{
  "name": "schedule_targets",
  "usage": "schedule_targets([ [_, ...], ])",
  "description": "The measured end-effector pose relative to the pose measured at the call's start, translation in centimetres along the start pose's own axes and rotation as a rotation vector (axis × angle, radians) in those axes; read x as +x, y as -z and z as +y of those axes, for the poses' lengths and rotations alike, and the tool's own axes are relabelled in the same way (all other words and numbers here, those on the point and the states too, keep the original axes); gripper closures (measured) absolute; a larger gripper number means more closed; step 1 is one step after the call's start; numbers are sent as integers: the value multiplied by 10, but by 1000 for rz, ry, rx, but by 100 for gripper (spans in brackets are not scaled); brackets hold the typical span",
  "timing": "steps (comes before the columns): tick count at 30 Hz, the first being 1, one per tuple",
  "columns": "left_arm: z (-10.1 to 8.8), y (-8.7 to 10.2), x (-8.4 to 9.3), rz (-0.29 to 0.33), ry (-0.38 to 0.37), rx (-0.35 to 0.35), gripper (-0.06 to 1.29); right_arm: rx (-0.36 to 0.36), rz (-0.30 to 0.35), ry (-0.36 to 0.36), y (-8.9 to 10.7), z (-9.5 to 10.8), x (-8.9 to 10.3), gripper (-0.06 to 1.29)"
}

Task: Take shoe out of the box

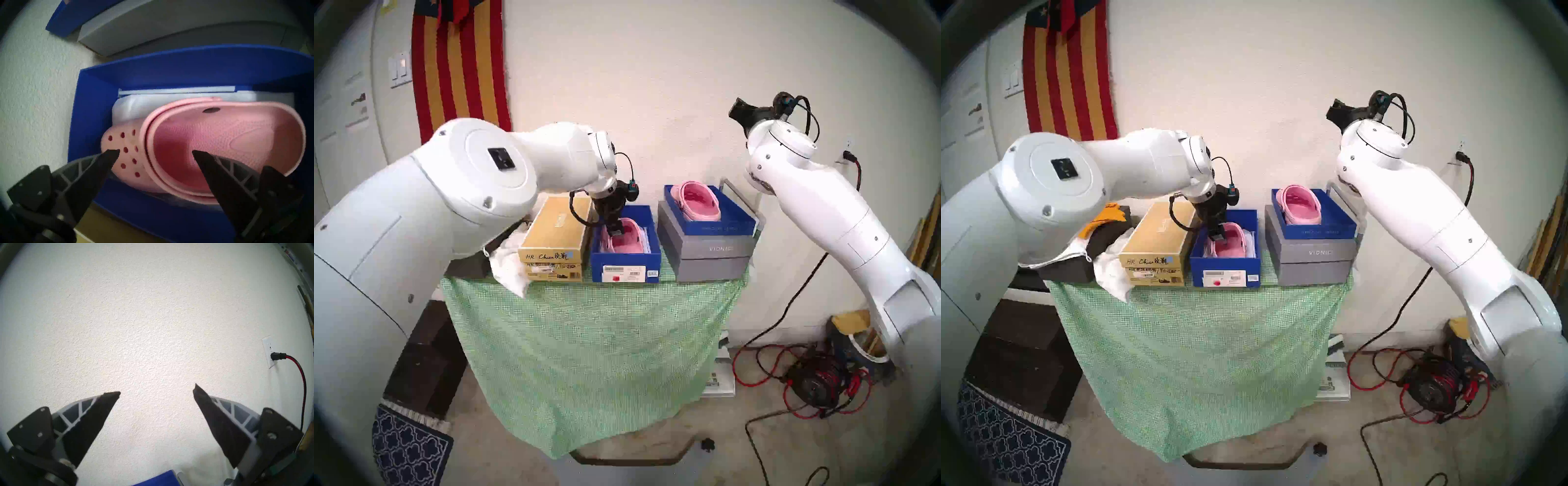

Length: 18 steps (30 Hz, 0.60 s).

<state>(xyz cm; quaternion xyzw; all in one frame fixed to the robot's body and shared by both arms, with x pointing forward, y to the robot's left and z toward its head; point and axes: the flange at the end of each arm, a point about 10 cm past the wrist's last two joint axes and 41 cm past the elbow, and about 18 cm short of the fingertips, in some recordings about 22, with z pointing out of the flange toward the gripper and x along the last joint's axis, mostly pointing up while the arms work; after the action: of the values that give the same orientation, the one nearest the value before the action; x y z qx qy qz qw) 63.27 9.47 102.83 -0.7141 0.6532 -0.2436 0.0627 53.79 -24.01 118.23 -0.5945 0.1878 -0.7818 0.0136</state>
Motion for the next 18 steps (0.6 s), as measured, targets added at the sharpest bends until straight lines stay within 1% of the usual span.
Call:
schedule_targets([
  [1,0,-3,-1,-6,-3,7,9,0,0,0,0,0,0,-1],
  [2,0,-4,-1,-8,-3,9,28,0,0,0,0,0,0,-1],
  [3,1,-7,-1,-11,-5,14,88,0,0,0,0,0,0,-1],
  [5,1,-9,0,-9,-7,20,121,0,0,0,0,0,0,-1],
  [6,1,-9,1,-5,-9,23,116,0,0,0,0,0,0,-1],
  [9,2,-9,4,8,-14,9,116,0,0,0,0,0,0,-1],
  [12,6,-6,11,19,-31,-18,116,0,0,0,0,0,0,-1],
  [14,9,-1,23,33,-58,-51,116,0,0,0,0,0,0,-1],
  [18,11,10,40,54,-86,-80,116,-1,0,0,0,0,0,-1],
])
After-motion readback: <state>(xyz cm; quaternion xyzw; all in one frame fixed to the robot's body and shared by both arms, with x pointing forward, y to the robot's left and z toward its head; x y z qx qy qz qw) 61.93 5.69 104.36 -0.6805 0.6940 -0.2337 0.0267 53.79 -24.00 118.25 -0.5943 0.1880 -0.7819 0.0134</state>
